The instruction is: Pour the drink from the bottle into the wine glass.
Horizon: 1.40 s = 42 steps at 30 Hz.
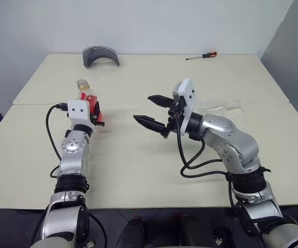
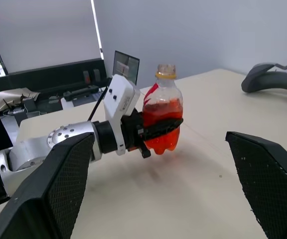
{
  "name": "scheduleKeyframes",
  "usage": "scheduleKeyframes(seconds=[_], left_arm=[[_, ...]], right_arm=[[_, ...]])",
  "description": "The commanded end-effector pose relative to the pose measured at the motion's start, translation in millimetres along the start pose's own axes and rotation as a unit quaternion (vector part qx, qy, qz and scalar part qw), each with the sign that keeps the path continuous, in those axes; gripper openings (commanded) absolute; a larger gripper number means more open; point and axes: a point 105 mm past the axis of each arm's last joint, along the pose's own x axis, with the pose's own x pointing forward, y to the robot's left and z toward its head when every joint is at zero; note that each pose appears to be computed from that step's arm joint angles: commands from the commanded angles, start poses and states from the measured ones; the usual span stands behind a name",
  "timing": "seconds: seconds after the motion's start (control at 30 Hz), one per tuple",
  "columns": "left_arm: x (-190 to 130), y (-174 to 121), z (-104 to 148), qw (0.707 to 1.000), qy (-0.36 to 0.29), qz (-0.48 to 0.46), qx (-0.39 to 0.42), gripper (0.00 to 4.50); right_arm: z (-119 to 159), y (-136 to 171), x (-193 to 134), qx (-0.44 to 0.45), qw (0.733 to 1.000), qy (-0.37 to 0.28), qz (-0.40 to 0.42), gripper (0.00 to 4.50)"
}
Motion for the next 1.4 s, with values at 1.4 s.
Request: scheduleKeyframes(seconds=[1.4], left_arm=[[-5.2, -4.1, -20.7, 0.999, 0.036, 0.010, -0.021, 1.19]], right_arm=[[18.4, -22.6, -3.5, -0.054, 0.996, -0.008, -0.066, 4.50]])
